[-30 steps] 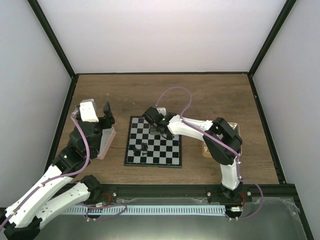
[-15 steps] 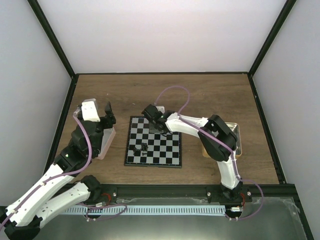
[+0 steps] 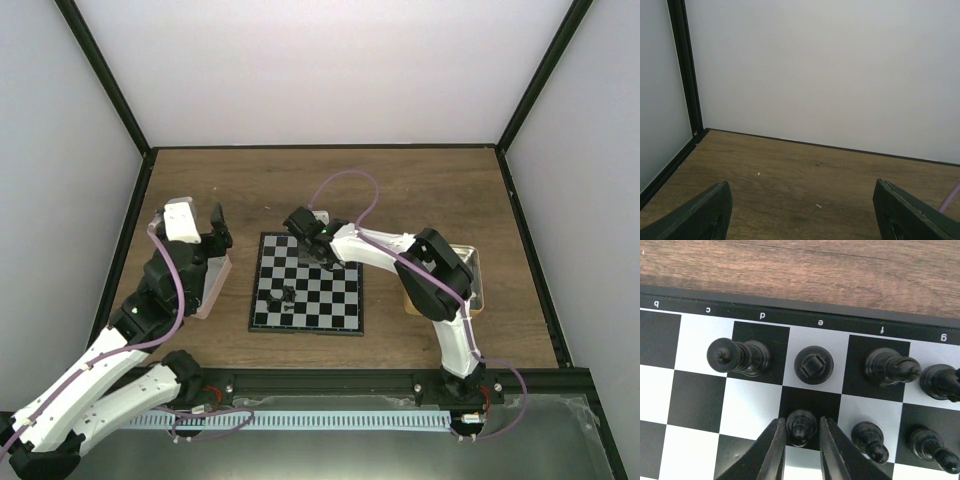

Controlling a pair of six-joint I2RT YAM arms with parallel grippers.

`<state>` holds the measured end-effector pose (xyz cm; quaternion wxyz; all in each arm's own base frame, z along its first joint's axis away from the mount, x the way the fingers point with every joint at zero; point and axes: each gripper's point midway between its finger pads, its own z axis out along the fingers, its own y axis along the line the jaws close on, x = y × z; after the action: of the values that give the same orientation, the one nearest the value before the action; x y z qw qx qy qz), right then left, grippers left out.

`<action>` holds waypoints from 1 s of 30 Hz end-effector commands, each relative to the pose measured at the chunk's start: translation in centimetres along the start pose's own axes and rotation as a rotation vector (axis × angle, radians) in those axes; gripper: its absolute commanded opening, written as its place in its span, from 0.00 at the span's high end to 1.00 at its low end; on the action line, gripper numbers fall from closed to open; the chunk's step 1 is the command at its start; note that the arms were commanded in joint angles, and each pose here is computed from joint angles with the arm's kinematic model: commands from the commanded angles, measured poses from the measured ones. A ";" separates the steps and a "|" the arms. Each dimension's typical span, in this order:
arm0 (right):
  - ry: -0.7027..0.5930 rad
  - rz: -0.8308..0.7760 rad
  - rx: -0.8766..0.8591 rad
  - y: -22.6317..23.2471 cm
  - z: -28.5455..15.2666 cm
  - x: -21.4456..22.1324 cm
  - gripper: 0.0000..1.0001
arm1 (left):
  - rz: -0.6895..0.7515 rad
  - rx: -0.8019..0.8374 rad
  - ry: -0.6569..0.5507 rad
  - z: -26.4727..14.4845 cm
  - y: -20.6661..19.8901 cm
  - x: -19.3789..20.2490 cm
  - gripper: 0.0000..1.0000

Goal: Set up the chess pieces on the board
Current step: Place the chess piece on the chessboard, then pick up the chess piece from the chessboard.

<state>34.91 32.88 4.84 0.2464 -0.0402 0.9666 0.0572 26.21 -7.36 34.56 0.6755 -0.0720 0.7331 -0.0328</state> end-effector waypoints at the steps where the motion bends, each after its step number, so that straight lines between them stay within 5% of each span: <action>1: -0.051 0.023 -0.019 0.4 -1.7 -2.2 0.77 | 0.003 0.002 -0.004 0.1 -0.1 0.0 0.21; 14: -0.115 0.056 -0.154 1.3 -7.2 -4.0 0.68 | -0.007 0.005 0.007 0.2 -0.2 0.1 0.20; 30: 0.040 0.035 -0.395 4.2 -10.4 7.2 0.56 | -0.065 0.074 -0.023 0.0 -1.1 0.1 0.19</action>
<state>25.23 33.62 9.91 0.2255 -0.0699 0.9505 0.2022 26.16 -7.88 33.95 0.6762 -0.0708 0.7312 -0.0554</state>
